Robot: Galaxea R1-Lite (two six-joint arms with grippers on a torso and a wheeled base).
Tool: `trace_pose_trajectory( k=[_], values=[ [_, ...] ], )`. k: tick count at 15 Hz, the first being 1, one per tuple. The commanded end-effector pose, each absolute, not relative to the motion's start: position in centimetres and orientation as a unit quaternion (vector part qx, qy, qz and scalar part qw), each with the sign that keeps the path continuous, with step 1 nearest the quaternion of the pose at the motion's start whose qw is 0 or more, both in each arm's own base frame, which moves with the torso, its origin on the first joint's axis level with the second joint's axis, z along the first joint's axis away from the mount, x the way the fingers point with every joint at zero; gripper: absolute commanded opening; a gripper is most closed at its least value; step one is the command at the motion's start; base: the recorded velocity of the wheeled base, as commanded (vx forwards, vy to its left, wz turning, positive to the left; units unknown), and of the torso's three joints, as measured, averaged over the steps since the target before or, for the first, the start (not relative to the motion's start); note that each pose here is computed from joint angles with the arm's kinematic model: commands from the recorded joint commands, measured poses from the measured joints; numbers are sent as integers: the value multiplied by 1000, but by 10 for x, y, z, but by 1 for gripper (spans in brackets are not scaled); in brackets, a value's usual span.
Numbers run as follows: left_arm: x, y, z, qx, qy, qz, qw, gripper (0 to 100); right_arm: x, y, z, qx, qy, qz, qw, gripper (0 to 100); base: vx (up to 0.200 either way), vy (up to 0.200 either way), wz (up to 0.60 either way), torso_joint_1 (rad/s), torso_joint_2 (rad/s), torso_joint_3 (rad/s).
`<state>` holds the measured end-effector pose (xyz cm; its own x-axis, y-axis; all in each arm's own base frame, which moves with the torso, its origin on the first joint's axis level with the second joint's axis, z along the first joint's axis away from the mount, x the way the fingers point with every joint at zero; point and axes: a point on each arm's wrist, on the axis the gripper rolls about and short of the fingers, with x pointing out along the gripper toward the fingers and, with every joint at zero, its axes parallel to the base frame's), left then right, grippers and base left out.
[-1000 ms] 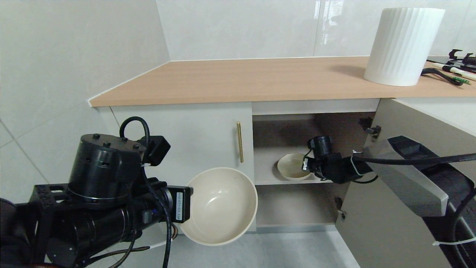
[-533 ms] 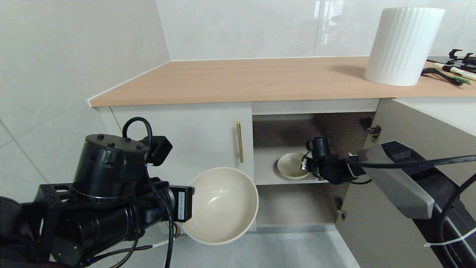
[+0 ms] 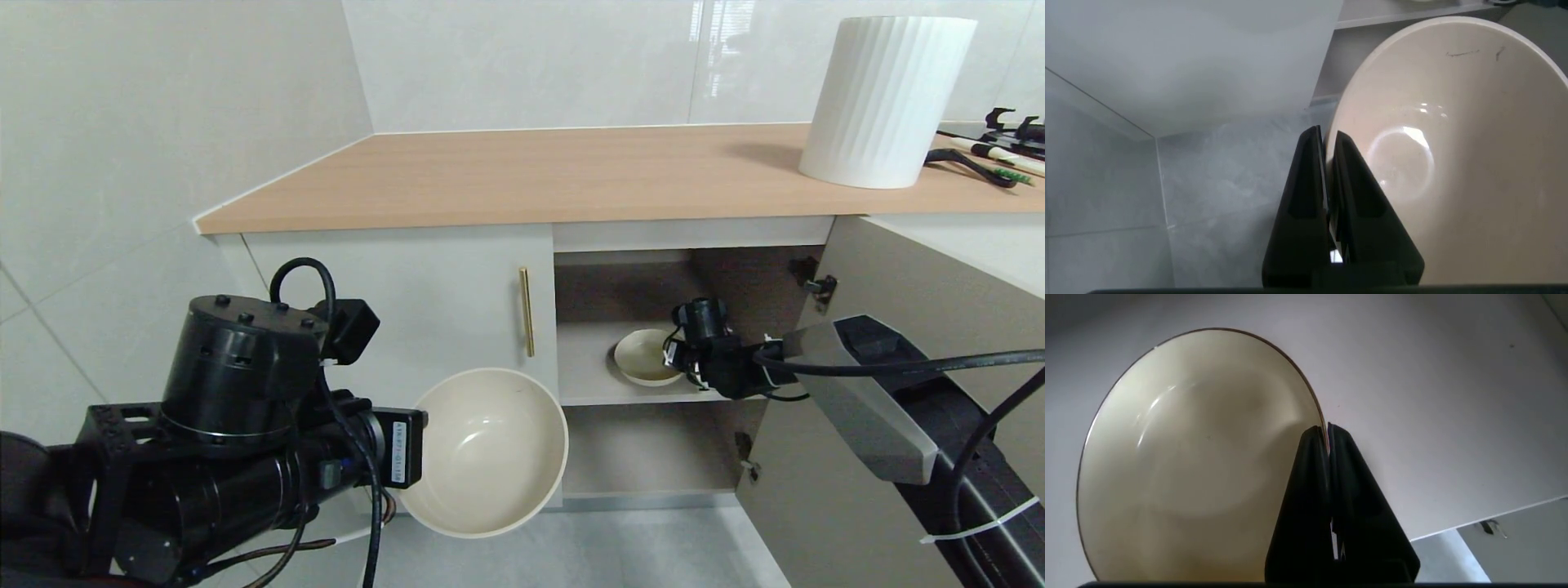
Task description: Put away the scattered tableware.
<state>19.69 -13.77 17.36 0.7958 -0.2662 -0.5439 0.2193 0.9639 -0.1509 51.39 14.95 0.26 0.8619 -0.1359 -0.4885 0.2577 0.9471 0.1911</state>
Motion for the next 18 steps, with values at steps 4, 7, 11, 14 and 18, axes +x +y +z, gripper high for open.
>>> trace_pose_trajectory(
  k=[4, 7, 11, 14, 18],
  values=[
    [197, -138, 174, -40, 292, -128, 947, 0, 515, 150, 3, 127, 239, -102, 957, 0, 0, 0, 0, 0, 0, 0],
    [197, -138, 174, -41, 292, -129, 947, 0, 516, 150, 2, 126, 241, -104, 957, 100, 0, 0, 0, 0, 0, 0],
    [197, -138, 174, -41, 292, -129, 947, 0, 515, 150, 7, 130, 239, -104, 957, 100, 0, 0, 0, 0, 0, 0],
    [198, -139, 173, -40, 294, -129, 946, 0, 504, 148, 39, 155, 230, -115, 954, 100, 0, 0, 0, 0, 0, 0],
    [208, -146, 168, -34, 290, -132, 947, 0, 423, 157, 119, 165, 252, -62, 952, 100, 0, 0, 0, 0, 0, 0]
  ],
)
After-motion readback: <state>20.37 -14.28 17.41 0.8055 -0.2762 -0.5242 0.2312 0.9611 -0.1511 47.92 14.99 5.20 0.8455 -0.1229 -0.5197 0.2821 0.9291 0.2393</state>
